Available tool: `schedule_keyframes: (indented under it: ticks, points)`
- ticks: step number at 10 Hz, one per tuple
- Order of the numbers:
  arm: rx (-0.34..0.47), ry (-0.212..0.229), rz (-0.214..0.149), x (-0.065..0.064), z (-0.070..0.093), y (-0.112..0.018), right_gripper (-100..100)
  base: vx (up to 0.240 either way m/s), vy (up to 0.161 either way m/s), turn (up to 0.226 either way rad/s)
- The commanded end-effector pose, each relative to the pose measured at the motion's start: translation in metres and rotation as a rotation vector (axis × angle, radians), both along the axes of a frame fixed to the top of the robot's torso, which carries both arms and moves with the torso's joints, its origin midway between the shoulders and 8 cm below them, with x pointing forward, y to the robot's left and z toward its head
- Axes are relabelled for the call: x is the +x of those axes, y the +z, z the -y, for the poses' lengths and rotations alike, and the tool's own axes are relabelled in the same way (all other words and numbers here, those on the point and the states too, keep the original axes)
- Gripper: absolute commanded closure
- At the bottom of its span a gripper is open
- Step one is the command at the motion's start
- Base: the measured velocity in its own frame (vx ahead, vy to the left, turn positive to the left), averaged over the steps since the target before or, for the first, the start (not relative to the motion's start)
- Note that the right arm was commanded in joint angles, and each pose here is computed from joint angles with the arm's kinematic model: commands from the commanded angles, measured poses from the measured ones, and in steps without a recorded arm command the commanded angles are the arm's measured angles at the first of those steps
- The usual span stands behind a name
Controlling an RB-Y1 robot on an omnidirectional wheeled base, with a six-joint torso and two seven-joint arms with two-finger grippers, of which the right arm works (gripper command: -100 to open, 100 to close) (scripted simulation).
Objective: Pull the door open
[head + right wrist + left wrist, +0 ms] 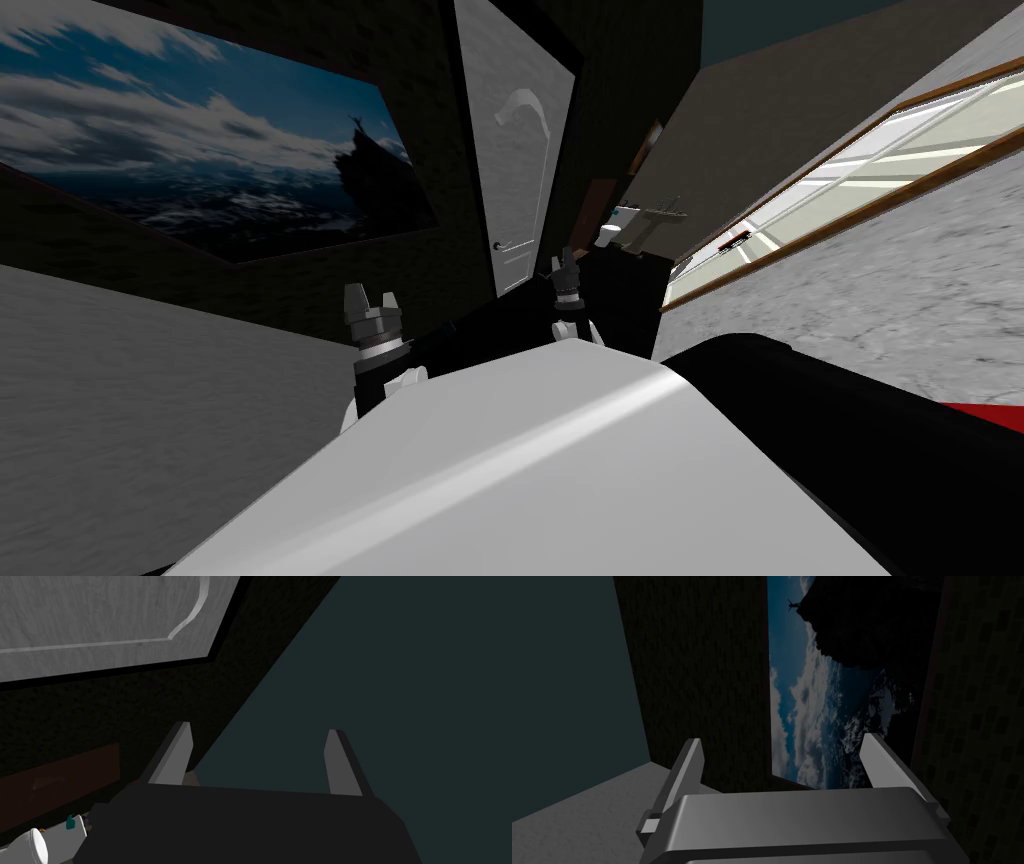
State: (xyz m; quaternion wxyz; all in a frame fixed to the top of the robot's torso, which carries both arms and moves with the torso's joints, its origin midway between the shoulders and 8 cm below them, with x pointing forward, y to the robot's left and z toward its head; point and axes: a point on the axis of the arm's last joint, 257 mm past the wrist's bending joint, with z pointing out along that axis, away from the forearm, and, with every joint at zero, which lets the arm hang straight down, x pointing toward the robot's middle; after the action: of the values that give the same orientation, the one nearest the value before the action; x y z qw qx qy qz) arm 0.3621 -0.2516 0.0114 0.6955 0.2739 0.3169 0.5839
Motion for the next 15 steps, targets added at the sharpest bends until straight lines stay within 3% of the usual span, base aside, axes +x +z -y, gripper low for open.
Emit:
schedule_keyframes:
  ticks: [1,5,15]
  points:
    - [0.002,0.007,-0.013,0.006,-0.001,-0.008,-100,0.028,-0.008,0.079]
    - [0.007,0.023,-0.045,0.021,-0.002,-0.028,-100,0.083,-0.024,0.039]
    - [0.022,0.065,-0.149,0.063,-0.006,-0.091,-100,0.071,-0.033,0.056]
